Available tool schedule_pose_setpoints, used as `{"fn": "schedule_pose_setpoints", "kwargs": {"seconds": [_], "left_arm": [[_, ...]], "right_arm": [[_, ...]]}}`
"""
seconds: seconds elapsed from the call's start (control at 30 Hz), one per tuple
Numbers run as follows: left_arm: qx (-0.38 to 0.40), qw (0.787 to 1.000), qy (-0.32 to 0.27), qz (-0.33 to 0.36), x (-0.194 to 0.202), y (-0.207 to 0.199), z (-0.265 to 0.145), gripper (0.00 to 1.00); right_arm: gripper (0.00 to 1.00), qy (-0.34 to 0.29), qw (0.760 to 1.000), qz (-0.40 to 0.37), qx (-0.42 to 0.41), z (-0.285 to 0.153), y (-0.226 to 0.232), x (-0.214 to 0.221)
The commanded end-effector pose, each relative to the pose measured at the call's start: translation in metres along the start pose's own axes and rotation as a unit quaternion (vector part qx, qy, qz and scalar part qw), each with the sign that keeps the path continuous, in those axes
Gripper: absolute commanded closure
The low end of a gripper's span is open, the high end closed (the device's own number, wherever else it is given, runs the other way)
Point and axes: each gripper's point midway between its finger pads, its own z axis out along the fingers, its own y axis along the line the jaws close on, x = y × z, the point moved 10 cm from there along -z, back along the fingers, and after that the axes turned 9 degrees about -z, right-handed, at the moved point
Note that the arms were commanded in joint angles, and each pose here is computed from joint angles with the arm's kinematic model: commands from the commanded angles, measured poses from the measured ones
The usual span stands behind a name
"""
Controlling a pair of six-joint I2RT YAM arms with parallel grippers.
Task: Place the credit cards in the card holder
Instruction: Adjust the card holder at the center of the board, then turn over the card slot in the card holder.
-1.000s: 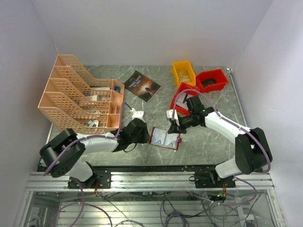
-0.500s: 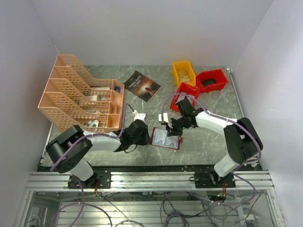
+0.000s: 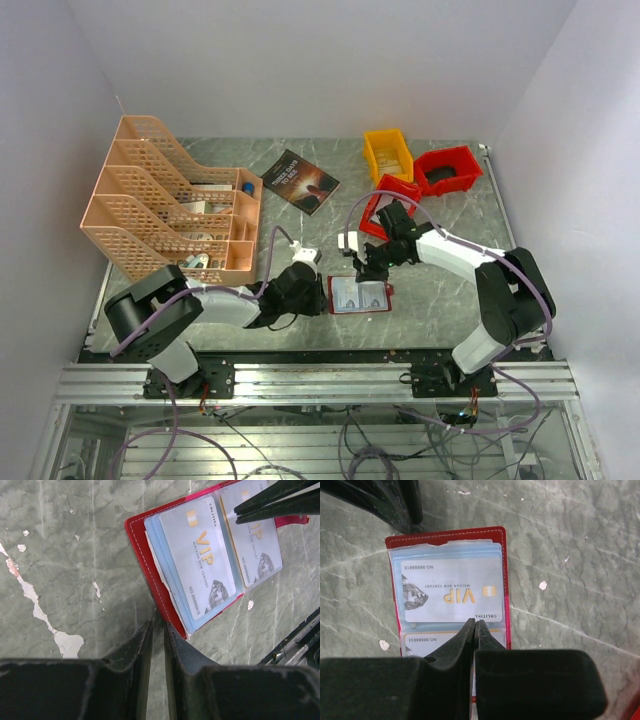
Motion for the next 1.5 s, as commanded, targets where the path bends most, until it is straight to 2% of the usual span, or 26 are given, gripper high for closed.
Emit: {"fn": "schedule_pose_setpoints", "kwargs": {"seconds": [0.0,0.17,0.3,0.5,0.77,1.47], "left_arm": [[0.01,1.0,-0.005,-0.006,0.002,-0.002,-0.008,0.73],[0.008,0.999,-0.043,-0.015,-0.004,0.0,-0.026,0.71],[0.046,0.995,-0.08,-0.035,-0.011,-0.006,-0.041,0.69],[0.125,0.978,-0.14,-0.087,-0.017,-0.014,-0.055,0.52],[0.161,0.971,-0.14,-0.11,-0.015,-0.018,-0.048,0.49],[0.161,0.974,-0.106,-0.121,-0.007,-0.02,-0.014,0.57]], "right_arm": [[1.0,0.012,1.0,-0.001,-0.005,-0.006,-0.004,0.004],[1.0,0.01,1.0,0.013,-0.013,-0.003,-0.002,0.009],[1.0,0.013,0.999,0.03,-0.016,0.001,-0.004,0.011],[1.0,0.01,0.999,0.04,-0.016,0.004,-0.003,0.013],[1.0,0.012,0.998,0.049,-0.025,0.011,-0.003,0.014],[1.0,0.0,0.998,0.055,-0.026,0.015,-0.005,0.007]]}}
